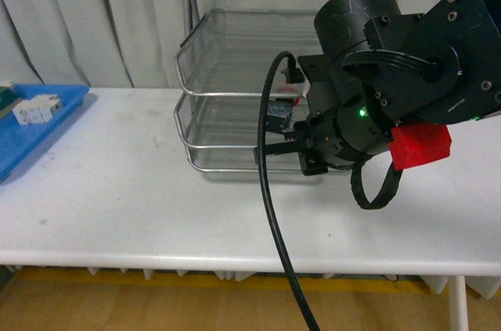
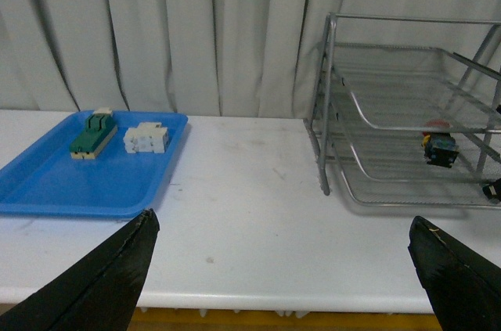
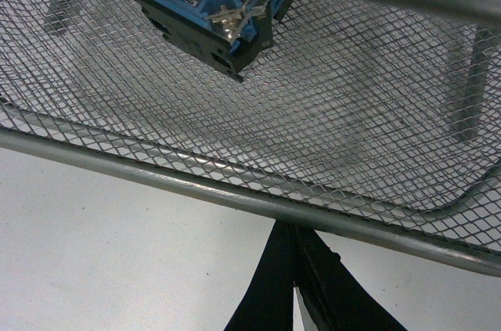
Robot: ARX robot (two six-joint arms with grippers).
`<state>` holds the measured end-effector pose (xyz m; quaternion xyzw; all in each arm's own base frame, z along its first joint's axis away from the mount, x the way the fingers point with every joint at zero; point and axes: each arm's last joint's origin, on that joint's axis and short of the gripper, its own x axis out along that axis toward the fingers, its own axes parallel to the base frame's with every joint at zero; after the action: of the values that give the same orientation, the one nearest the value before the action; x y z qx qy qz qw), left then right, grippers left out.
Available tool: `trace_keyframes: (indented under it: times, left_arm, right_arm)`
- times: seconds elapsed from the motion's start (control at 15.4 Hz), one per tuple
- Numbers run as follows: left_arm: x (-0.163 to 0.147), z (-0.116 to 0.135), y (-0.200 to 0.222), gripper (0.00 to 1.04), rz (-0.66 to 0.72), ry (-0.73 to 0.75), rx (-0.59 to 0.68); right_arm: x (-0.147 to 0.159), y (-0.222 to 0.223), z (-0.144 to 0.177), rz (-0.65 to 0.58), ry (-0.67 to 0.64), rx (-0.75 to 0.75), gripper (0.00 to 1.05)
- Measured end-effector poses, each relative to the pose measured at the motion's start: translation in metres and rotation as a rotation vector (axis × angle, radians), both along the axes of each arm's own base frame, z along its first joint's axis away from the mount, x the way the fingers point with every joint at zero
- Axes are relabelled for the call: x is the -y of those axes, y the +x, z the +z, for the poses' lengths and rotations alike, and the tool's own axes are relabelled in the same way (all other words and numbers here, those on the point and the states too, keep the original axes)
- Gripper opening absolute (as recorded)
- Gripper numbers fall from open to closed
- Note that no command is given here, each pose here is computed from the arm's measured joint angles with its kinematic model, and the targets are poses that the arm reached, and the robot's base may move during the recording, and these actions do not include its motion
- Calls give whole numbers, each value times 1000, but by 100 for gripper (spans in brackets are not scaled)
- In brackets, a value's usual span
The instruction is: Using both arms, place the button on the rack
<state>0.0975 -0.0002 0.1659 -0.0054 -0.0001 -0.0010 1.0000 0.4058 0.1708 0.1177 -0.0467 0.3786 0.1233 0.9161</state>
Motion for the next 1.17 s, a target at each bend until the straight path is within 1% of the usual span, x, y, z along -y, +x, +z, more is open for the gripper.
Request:
trace_keyframes:
  times: [0.58,0.71,1.17]
  left_arm:
    - [0,0,0,98,0,0,0]
    - [0,0,0,98,0,0,0]
    - [0,0,0,98,0,0,0]
  right_arm:
    - [3,22,4,-10,-37,37,2]
    - [10,27,-4,-36,-66,29,2]
    - [11,30,-4,-42,-64,47,2]
